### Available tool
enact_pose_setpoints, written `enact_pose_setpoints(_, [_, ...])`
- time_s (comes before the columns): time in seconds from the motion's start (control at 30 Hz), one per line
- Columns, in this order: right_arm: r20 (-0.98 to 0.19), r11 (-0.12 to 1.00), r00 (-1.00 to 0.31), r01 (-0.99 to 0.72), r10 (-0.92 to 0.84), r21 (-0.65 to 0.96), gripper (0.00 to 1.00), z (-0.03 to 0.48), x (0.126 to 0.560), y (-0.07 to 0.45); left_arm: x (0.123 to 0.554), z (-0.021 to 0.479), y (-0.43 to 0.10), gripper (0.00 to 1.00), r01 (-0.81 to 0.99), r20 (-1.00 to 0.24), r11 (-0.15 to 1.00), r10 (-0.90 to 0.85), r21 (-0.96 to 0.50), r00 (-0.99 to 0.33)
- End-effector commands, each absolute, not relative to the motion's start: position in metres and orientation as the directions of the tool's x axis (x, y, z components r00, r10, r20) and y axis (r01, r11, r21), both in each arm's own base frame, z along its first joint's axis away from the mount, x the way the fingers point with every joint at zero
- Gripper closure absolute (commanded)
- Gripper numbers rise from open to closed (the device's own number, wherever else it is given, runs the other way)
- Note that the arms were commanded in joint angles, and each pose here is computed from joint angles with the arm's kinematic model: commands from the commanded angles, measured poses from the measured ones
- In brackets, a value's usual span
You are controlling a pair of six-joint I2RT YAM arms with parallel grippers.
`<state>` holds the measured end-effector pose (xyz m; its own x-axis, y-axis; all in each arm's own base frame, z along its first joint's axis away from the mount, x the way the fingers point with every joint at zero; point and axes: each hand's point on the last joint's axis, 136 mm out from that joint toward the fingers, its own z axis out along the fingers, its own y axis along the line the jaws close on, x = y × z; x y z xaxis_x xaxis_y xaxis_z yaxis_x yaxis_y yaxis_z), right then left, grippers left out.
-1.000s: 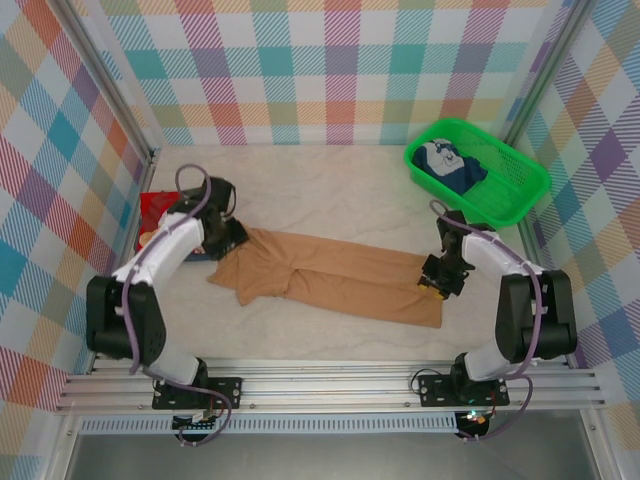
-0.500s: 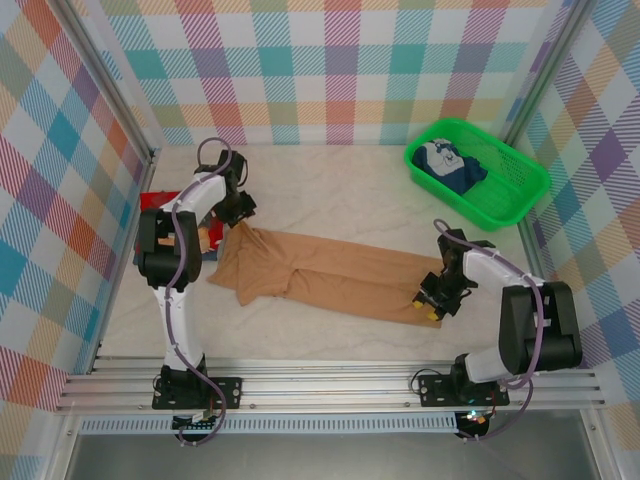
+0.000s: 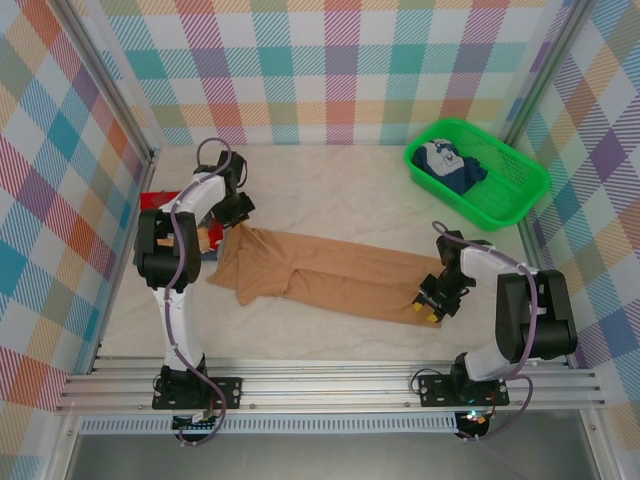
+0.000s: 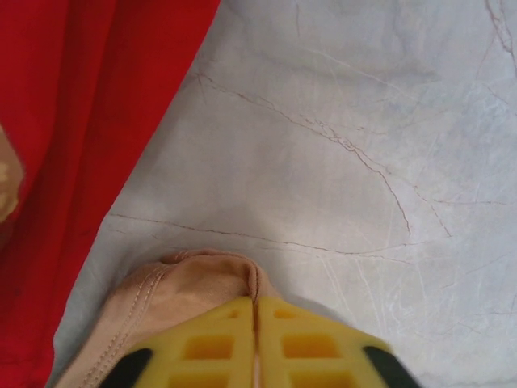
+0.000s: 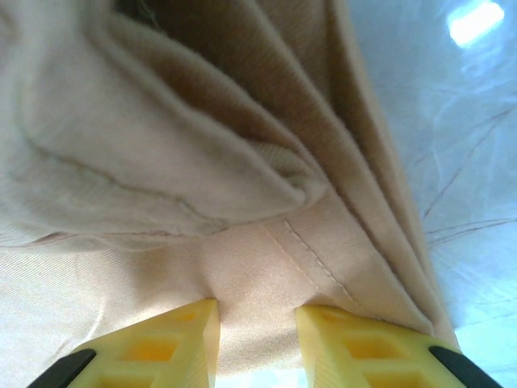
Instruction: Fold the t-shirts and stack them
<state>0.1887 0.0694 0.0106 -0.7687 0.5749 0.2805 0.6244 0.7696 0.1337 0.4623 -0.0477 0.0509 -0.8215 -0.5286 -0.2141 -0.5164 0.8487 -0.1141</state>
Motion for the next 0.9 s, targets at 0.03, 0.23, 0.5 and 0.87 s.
enact_pose_setpoints(0.03, [0.266, 0.814, -0.785, 0.581, 0.56, 0.002, 0.71, -0.005, 0.179, 0.048, 0.465, 0.062, -0.031, 1.0, -0.532, -0.258, 0.843, -0.533, -0.082, -0.805])
enact_pose_setpoints(0.23, [0.282, 0.832, -0.79, 0.551, 0.544, -0.062, 0.75, -0.005, 0.181, 0.041, 0.472, 0.066, -0.021, 1.0, -0.558, -0.247, 0.823, -0.566, -0.112, -0.786])
enact_pose_setpoints(0.5, [0.296, 0.847, -0.799, 0.525, 0.523, -0.079, 0.78, -0.005, 0.185, 0.039, 0.485, 0.068, -0.016, 1.0, -0.584, -0.237, 0.793, -0.609, -0.172, -0.757])
enact_pose_setpoints(0.87, [0.297, 0.86, -0.812, 0.505, 0.503, -0.077, 0.78, -0.005, 0.188, 0.039, 0.51, 0.068, -0.023, 1.0, -0.563, -0.23, 0.802, -0.597, -0.201, -0.769])
